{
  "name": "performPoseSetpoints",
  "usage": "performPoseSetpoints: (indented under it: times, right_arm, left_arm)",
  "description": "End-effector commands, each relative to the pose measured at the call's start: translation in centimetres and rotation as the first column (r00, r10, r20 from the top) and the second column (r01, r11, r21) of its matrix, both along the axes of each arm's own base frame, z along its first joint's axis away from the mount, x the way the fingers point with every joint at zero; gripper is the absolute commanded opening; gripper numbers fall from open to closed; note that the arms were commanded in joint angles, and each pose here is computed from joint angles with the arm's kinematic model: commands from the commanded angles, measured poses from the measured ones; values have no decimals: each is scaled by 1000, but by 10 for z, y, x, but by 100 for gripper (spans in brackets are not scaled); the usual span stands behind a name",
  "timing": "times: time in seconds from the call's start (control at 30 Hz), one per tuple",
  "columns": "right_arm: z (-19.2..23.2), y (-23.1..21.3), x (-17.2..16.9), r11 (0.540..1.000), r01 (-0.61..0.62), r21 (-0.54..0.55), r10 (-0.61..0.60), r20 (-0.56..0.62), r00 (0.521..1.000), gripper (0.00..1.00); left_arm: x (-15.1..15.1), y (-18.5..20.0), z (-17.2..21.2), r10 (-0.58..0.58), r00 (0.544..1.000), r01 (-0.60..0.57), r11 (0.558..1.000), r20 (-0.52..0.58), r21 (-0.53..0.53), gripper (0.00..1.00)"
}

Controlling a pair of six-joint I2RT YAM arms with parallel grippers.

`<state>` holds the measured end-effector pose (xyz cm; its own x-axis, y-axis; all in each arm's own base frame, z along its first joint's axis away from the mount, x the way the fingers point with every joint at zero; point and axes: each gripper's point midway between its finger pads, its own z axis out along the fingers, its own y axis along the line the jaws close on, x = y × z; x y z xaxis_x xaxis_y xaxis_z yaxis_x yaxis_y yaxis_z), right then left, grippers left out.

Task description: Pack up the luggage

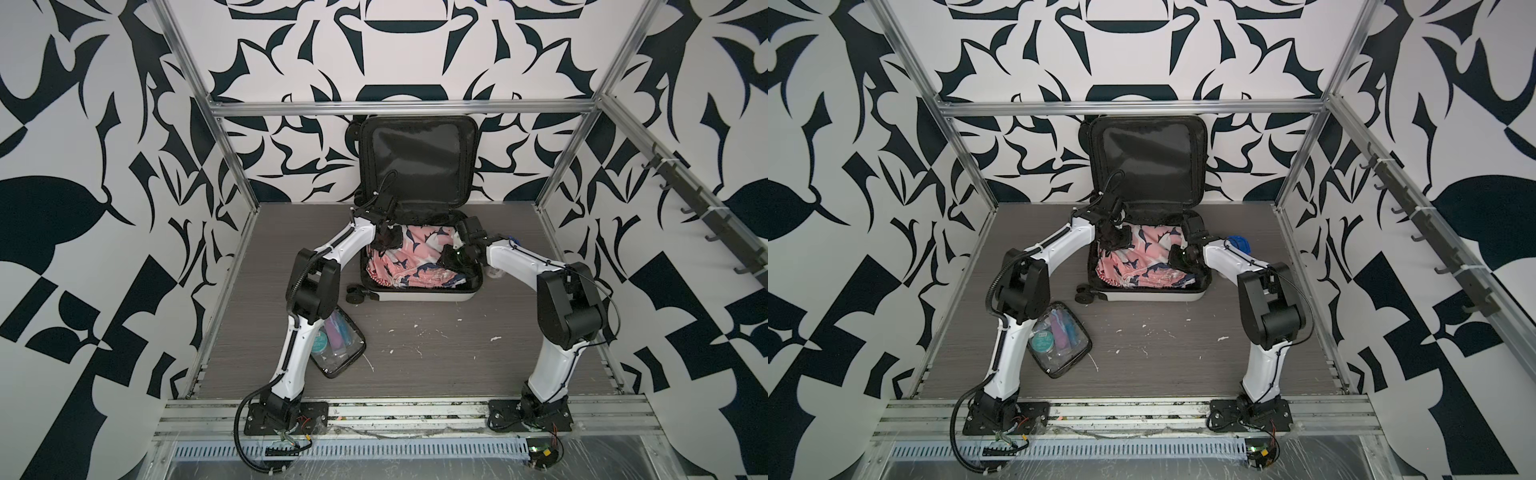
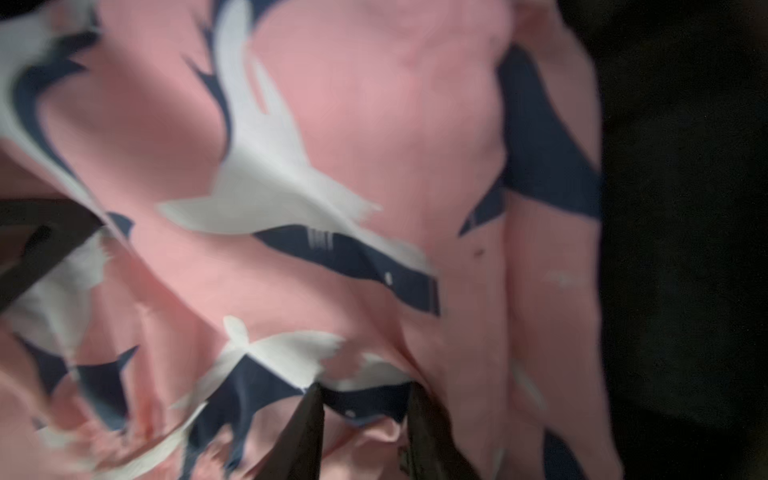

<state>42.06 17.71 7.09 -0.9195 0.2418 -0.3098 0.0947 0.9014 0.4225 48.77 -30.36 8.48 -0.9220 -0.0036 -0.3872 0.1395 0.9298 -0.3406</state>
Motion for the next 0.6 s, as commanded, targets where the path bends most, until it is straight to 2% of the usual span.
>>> performPoseSetpoints:
  times: [0.0, 0.13, 0.27, 0.43, 0.57]
  right_arm:
    - [1, -6, 5, 999, 36, -19, -36, 18, 999, 36]
    - [9, -3, 6, 999, 36, -4, -36, 32, 999, 36]
    - [33, 2, 4, 1000, 17, 13, -18, 82, 996, 40]
    - [85, 6, -6, 1000, -11, 29, 5, 198, 980, 49]
    - [125, 6, -18, 999, -30, 32, 20, 284, 959, 48]
  left_arm:
    - [1, 9, -24, 30, 998, -27, 998, -51, 50, 21]
    - [3, 6, -26, 24, 998, -22, 999, -52, 41, 23]
    - [1, 2, -3, 7, 1000, -7, 1000, -20, 1, 26]
    - [-10, 7, 60, 6, 997, -1, 998, 83, -57, 39]
    - [-30, 18, 116, 9, 985, 7, 996, 172, -93, 42]
